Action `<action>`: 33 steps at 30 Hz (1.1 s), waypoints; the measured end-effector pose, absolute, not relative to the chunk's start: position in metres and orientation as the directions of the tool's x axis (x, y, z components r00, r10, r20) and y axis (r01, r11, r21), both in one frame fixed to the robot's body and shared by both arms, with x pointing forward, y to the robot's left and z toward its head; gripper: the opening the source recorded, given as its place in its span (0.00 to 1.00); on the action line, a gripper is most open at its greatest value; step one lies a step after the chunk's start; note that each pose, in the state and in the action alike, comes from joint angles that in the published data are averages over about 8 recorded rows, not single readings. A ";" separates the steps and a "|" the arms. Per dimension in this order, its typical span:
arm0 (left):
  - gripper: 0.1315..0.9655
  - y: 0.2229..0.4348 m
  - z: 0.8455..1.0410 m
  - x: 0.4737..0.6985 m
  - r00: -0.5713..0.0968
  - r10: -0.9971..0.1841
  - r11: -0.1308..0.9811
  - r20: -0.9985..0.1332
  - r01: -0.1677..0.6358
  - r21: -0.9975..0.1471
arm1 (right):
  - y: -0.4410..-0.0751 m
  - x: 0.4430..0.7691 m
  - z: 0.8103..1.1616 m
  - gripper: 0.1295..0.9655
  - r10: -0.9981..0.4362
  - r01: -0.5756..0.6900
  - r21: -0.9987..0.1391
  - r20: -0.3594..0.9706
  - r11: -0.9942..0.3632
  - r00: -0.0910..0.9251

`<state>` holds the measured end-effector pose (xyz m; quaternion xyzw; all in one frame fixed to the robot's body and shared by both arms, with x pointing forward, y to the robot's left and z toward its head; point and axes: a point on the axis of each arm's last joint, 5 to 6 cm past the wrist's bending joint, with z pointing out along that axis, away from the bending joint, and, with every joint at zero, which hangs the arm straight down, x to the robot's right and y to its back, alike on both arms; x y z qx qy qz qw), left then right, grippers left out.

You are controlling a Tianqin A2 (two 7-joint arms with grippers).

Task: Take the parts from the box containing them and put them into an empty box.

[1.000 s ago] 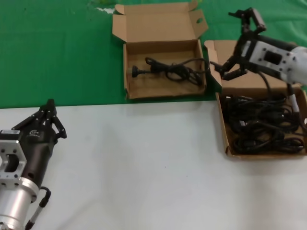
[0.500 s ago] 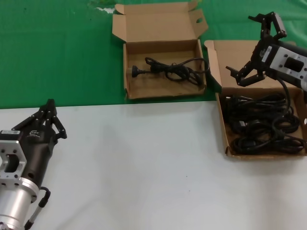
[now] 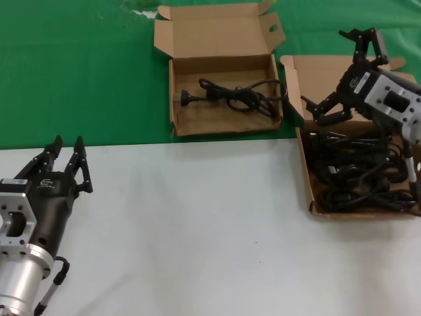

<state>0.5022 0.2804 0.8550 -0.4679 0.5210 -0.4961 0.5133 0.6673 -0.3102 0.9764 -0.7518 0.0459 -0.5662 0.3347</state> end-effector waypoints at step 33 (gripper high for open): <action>0.82 0.280 0.855 0.502 -0.035 -0.997 0.070 -0.071 0.022 -0.997 | -0.283 0.599 0.904 1.00 -0.819 0.171 -0.864 0.504 -0.474 0.273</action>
